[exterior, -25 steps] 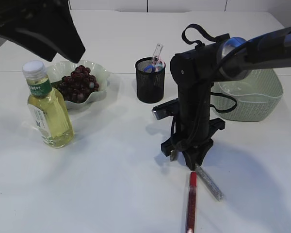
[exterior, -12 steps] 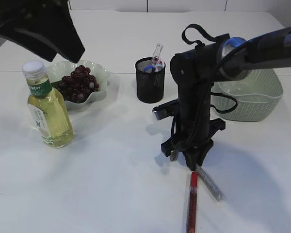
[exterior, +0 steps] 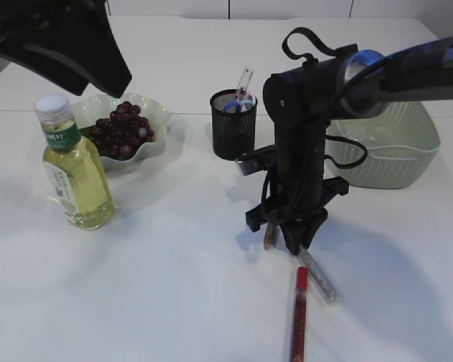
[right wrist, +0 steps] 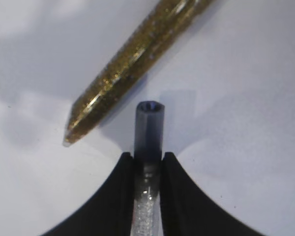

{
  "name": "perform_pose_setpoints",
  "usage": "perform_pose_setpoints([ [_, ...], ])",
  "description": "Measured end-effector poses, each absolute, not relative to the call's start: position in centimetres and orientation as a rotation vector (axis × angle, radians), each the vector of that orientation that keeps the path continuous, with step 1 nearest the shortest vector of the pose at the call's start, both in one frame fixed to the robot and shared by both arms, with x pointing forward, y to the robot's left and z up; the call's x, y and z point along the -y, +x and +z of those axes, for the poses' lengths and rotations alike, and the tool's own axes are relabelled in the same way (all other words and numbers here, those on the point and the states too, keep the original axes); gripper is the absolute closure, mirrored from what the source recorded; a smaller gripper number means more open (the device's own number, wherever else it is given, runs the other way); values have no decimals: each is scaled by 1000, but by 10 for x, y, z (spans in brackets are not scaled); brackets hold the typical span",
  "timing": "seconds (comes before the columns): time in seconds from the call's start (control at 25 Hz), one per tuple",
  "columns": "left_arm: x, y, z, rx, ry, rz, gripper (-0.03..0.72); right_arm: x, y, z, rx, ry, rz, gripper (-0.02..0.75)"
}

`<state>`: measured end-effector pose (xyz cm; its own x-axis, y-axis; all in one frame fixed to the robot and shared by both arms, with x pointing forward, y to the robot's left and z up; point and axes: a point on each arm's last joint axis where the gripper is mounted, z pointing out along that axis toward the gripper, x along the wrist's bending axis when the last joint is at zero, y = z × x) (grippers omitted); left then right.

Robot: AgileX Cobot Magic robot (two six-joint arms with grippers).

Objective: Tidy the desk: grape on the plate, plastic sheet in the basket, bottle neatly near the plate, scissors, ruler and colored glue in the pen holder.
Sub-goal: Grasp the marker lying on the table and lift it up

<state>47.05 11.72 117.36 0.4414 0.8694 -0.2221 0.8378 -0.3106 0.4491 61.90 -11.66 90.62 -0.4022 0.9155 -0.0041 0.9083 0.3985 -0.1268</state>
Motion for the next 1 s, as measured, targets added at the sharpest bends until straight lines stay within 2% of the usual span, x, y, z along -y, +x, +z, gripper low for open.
perform_pose_setpoints([
  [0.16, -117, 470, 1174, -1431, 2194, 83, 356, 117, 619, 912, 2574, -1700, 158, 607],
  [0.52, -117, 470, 1174, -1431, 2194, 83, 356, 129, 597, 962, 2641, -1753, -12, 607],
  [0.88, -117, 470, 1174, -1431, 2194, 83, 356, 138, 586, 1027, 2807, -1833, -522, 607],
  [1.0, -117, 470, 1174, -1431, 2194, 83, 356, 138, 588, 1036, 2840, -1836, -628, 608],
])
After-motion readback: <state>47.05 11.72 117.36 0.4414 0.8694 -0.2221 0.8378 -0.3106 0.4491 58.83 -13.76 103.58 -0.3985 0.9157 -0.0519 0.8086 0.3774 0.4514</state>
